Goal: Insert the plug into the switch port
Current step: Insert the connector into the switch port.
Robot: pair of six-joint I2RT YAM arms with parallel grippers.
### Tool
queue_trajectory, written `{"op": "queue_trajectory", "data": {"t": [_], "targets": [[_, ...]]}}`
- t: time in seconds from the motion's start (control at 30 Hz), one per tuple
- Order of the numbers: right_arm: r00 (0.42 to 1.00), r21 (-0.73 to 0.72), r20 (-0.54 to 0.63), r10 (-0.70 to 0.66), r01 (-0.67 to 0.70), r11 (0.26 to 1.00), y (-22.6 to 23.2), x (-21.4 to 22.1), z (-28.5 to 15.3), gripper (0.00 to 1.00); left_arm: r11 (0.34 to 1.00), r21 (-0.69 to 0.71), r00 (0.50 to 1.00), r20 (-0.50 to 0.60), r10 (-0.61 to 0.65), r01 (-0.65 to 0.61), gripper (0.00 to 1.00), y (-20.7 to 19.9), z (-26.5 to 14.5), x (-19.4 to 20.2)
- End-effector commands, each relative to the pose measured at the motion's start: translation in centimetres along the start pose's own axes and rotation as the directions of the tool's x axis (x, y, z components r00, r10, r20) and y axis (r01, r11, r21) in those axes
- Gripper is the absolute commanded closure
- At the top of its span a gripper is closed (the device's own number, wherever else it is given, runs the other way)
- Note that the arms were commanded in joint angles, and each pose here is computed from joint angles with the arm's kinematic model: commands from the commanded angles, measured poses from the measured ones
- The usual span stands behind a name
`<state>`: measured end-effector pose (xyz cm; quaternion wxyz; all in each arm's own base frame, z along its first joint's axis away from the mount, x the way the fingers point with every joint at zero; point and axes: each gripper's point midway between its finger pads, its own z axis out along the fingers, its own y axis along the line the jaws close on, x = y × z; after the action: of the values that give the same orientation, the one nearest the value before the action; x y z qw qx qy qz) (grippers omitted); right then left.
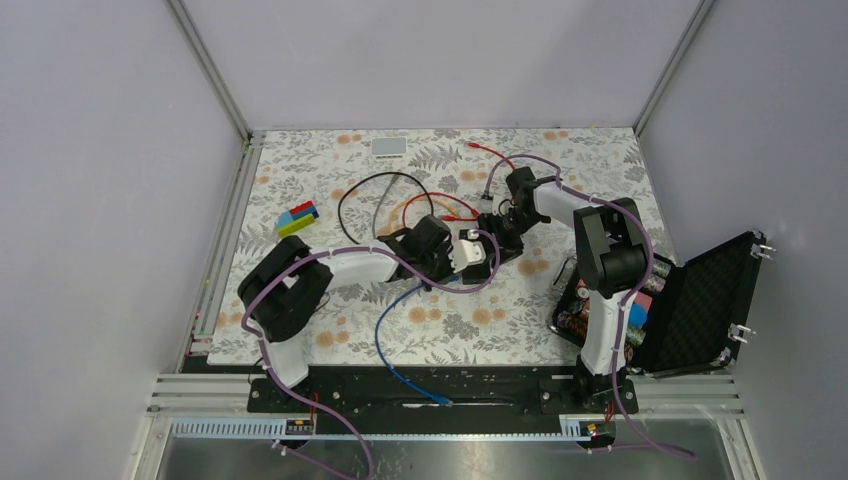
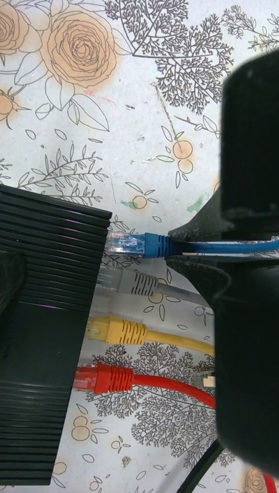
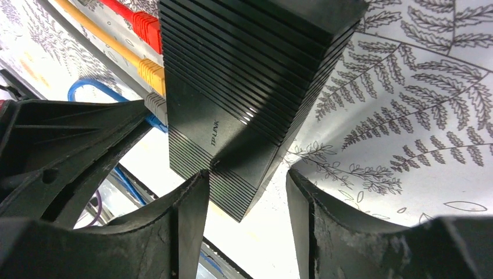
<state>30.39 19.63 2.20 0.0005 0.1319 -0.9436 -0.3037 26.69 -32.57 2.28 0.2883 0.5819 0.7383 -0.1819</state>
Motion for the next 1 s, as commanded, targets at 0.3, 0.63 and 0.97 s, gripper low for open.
{"op": "queue_trajectory", "data": {"t": [0.3,0.63,0.97], "targets": [[0.999,0.032,-0.029,-0.022,0.023,0.999,-0.6,0.2,0.0,0.43,1.0,0.019,0.995,0.102,-0.001,-0.001,1.0,0.9,-1.4,-2.2],[0.999,0.023,-0.027,-0.029,0.029,0.999,-0.4,0.1,0.0,0.43,0.992,0.122,0.995,0.096,-0.026,0.014,1.0,-0.3,-0.6,-2.4],[0.999,0.014,-0.032,-0.033,0.033,0.999,-0.4,0.2,0.1,0.44,0.988,0.121,0.992,0.072,-0.107,0.097,1.0,0.9,-0.2,-2.8]]}}
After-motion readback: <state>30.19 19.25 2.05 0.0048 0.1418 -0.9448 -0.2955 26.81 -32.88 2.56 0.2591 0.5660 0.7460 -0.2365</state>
